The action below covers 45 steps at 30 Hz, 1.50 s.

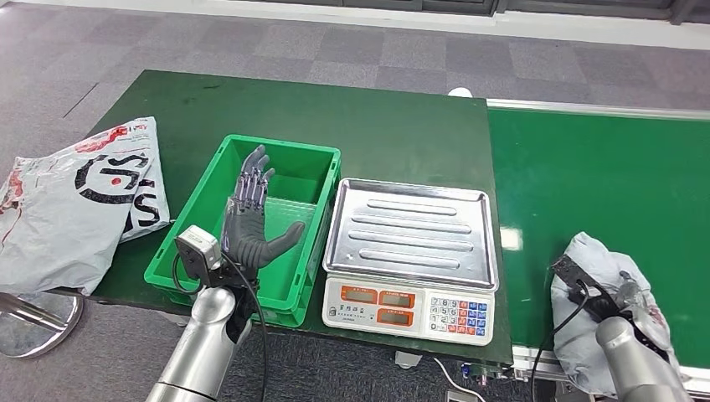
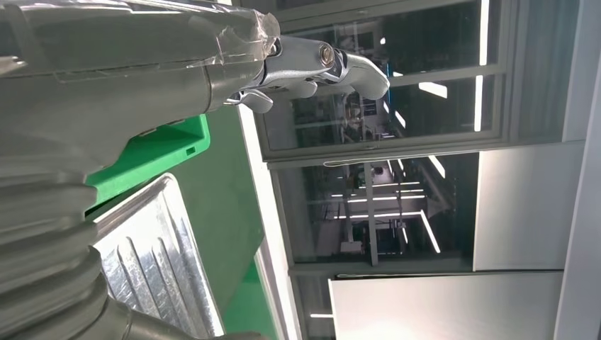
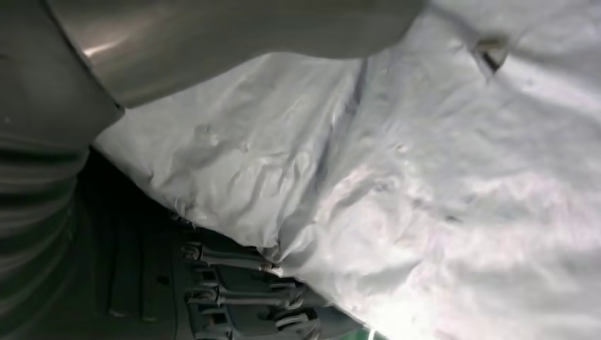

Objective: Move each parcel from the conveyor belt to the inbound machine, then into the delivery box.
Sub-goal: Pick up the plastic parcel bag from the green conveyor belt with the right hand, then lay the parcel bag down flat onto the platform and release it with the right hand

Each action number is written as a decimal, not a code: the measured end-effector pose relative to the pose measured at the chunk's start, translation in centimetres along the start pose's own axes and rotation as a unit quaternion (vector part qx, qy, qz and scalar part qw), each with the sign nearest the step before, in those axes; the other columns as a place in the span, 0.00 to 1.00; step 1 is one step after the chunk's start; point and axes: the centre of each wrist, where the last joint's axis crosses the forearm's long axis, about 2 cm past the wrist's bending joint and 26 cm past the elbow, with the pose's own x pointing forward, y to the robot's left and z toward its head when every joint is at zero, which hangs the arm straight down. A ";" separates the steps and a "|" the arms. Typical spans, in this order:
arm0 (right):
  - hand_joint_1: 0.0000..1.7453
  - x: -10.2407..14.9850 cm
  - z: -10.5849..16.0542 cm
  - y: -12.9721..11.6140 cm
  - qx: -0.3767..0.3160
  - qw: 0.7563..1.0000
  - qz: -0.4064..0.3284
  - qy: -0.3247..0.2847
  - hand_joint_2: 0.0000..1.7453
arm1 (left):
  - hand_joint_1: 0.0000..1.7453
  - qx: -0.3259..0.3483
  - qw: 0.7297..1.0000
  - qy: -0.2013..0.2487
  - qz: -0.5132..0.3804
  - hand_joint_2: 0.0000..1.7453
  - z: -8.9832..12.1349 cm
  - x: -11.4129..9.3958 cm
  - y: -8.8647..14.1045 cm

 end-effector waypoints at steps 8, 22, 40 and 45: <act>1.00 1.1 -0.9 -0.8 0.052 0.998 0.017 -0.006 1.00 | 0.00 0.008 1.000 0.001 -0.009 1.00 0.1 0.0 0.4; 1.00 5.4 -1.7 -3.0 0.053 0.994 -0.027 -0.092 1.00 | 0.00 0.061 0.998 0.024 -0.022 1.00 0.5 -0.7 4.4; 1.00 8.7 4.1 -4.9 -0.348 0.828 -0.242 -0.368 1.00 | 0.00 0.091 0.995 0.040 -0.021 1.00 1.2 -1.3 4.9; 1.00 7.4 9.7 -5.9 -0.479 0.716 -0.261 -0.435 1.00 | 0.00 0.089 0.994 0.051 -0.038 1.00 1.2 -1.7 3.9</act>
